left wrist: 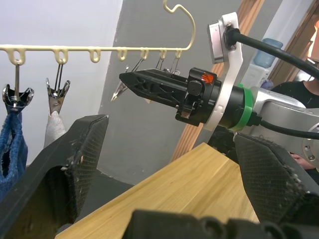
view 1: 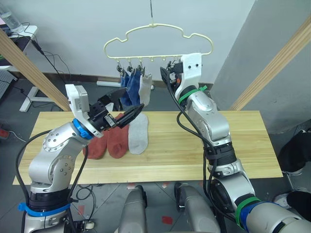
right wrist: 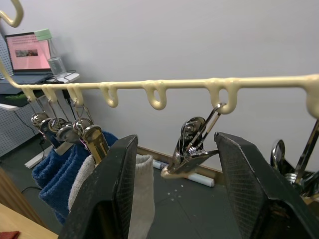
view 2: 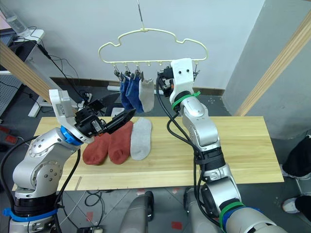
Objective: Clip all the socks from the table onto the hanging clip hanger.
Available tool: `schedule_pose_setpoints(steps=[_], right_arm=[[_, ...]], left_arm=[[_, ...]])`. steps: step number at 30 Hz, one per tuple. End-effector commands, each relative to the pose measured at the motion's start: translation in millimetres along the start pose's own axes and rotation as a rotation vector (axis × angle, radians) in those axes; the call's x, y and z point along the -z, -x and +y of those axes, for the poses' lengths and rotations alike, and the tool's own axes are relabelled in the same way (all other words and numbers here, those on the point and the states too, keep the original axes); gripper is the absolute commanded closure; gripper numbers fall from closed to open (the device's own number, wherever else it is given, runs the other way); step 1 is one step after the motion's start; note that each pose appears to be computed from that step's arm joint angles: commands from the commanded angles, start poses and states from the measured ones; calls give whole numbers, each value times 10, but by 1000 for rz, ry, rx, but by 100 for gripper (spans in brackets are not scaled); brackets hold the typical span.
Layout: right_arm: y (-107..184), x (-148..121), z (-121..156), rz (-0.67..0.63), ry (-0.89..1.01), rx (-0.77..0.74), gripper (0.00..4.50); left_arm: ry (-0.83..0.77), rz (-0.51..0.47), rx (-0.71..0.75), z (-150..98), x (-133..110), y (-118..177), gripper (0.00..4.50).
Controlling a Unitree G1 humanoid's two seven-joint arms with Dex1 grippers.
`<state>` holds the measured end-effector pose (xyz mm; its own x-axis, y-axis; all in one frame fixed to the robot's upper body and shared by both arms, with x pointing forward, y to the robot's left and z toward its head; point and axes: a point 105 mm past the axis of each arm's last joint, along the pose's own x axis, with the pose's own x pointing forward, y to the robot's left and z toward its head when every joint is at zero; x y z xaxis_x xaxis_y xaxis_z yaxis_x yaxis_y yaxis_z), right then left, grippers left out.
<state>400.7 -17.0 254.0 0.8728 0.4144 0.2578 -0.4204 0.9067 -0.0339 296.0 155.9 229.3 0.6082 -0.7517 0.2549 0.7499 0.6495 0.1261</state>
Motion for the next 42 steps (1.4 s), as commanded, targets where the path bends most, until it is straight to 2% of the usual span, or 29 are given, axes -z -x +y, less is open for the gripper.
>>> schedule_pose_setpoints(steps=[1,7,18,42], right_arm=[[-6,-222,-41,-82,29,30,194],[-5,-176,-65,-60,20,39,194],[-34,-158,15,-53,-17,14,194],[-72,-209,107,-70,-60,-16,194]], left_arm=[[-35,-18,22,-58,-75,-44,0],[-40,-24,38,-149,-139,-175,0],[-42,-26,39,-184,-168,-220,0],[-42,-33,23,-116,-164,-147,0]])
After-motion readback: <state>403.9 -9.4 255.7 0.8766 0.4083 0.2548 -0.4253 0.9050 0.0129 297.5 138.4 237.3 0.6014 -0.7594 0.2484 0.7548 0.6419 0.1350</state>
